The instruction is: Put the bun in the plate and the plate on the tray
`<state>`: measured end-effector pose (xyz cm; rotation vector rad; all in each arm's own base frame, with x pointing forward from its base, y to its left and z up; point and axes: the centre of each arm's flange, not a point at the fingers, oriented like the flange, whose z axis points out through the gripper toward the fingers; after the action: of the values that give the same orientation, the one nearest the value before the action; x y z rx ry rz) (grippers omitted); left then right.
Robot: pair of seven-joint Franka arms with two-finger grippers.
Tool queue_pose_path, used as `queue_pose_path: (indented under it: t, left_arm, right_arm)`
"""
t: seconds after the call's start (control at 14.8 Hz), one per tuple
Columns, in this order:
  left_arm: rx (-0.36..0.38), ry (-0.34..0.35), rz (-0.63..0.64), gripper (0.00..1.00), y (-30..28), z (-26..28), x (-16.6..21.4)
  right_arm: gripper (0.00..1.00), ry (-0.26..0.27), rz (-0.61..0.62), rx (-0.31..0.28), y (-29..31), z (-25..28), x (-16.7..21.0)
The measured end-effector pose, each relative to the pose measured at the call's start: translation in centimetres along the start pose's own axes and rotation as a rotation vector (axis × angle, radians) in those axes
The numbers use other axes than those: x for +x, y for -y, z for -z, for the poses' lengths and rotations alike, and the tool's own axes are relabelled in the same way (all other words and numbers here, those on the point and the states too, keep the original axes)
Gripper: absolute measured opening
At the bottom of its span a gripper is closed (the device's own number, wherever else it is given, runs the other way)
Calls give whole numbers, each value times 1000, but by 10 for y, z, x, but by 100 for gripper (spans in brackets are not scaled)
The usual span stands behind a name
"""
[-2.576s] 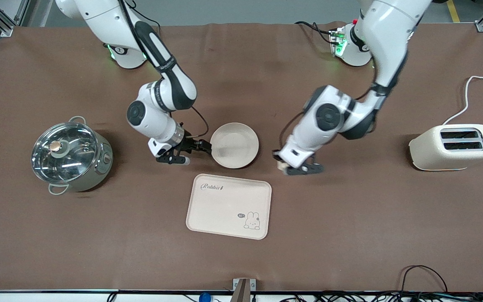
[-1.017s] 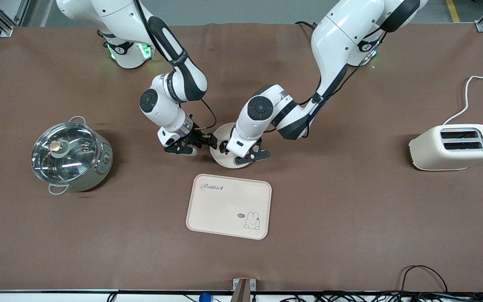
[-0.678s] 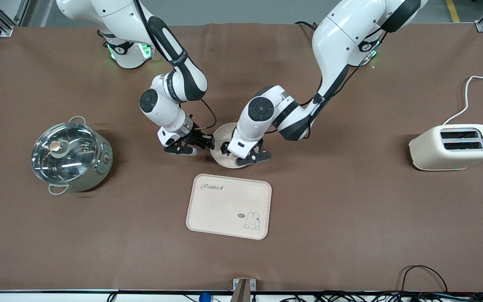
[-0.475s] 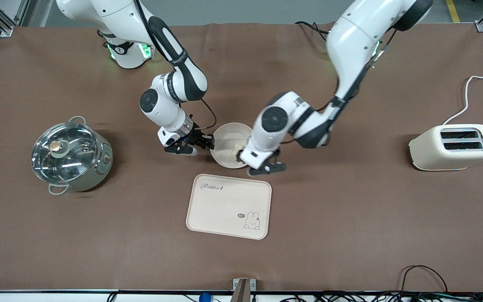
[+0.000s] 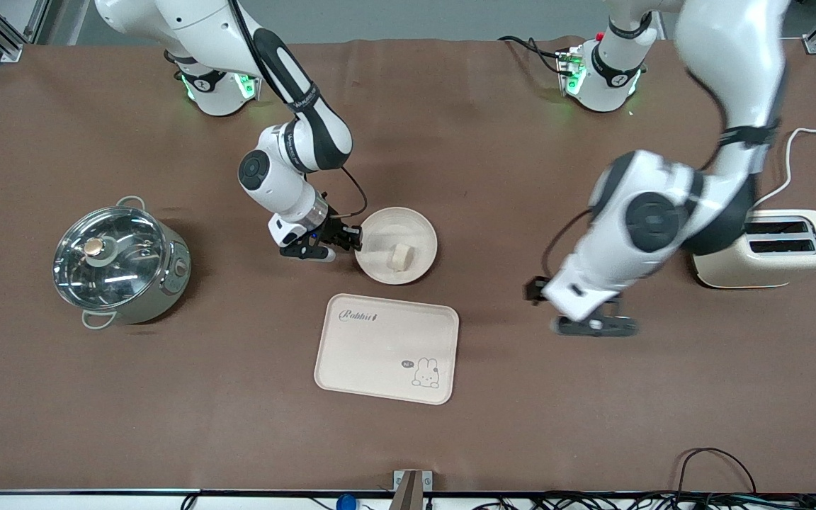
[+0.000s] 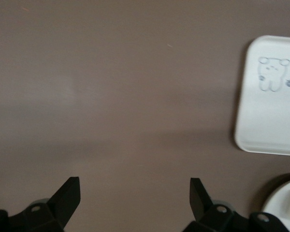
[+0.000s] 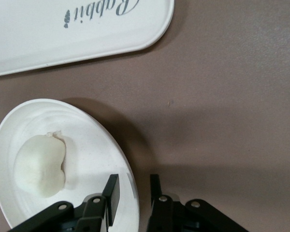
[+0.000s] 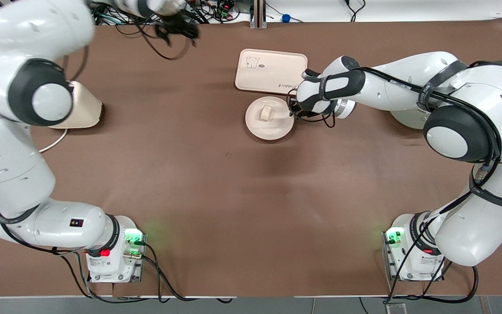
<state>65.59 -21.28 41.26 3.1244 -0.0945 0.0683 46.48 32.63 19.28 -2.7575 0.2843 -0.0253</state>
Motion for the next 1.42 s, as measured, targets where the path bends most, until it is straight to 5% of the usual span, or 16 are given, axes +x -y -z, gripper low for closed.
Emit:
queue_pose_path:
  t: [0.27, 0.68, 1.22, 1.42]
  left_arm:
    - [26, 18, -32, 100, 90, 79, -11]
    - [61, -16, -36, 100, 97, 211, -79]
    - [67, -13, -62, 100, 130, 239, -101]
    - [65, -11, -66, 100, 132, 238, -101]
  right_arm:
    - [26, -2, 3, -5, -1, -3, -2]
    - [8, -7, 19, -8, 4, -8, -9]
    - [4, -28, 21, -7, 6, -9, -7]
    - [4, -21, -7, 44, 23, 6, 9]
